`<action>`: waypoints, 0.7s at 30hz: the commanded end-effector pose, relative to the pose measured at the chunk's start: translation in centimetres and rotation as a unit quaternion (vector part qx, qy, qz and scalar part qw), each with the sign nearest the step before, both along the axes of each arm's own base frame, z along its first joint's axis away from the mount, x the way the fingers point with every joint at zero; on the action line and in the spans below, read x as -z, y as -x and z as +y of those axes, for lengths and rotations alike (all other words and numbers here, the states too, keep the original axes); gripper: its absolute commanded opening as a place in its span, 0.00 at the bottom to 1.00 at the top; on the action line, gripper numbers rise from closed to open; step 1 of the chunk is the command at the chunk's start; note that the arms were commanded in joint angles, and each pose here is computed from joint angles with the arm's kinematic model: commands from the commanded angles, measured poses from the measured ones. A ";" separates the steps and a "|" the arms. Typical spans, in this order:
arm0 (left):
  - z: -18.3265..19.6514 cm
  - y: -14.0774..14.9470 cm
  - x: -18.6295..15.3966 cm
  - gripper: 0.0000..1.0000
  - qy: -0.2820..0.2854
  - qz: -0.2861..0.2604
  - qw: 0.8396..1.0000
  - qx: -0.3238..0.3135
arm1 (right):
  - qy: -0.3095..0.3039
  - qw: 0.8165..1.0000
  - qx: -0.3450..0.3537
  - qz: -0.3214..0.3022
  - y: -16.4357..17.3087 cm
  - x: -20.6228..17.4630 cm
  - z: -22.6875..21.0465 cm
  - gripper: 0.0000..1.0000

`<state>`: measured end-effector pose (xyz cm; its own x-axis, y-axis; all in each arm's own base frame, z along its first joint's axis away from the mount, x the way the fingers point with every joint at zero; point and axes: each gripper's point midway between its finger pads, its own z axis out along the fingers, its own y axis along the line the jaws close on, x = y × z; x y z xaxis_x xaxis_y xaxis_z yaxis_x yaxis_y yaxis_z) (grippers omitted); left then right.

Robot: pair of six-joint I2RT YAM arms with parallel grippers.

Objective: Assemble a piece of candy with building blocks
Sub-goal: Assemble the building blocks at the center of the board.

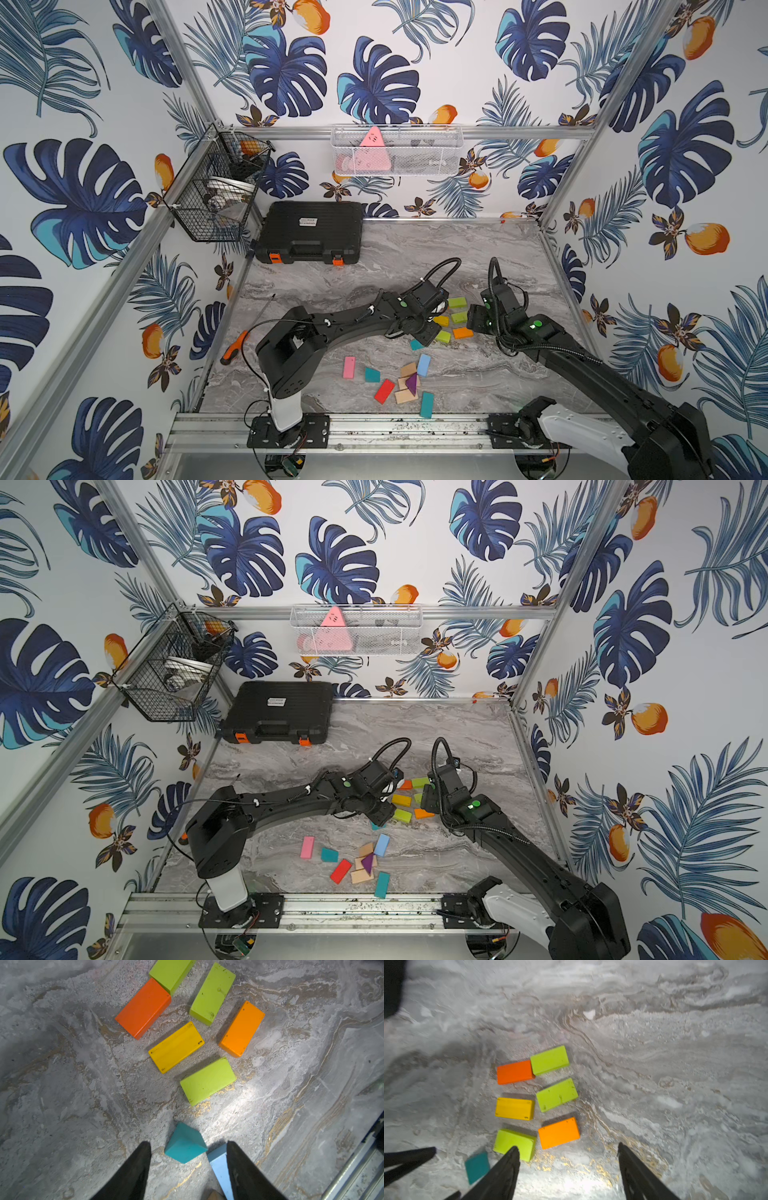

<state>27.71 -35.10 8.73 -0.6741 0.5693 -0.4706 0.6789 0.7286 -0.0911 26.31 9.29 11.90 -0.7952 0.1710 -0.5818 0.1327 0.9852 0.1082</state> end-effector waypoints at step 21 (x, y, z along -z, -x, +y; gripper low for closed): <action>-0.3 1.0 5.1 0.64 -0.057 0.022 0.998 0.023 | -0.021 0.995 0.010 0.097 1.9 4.0 0.1 0.70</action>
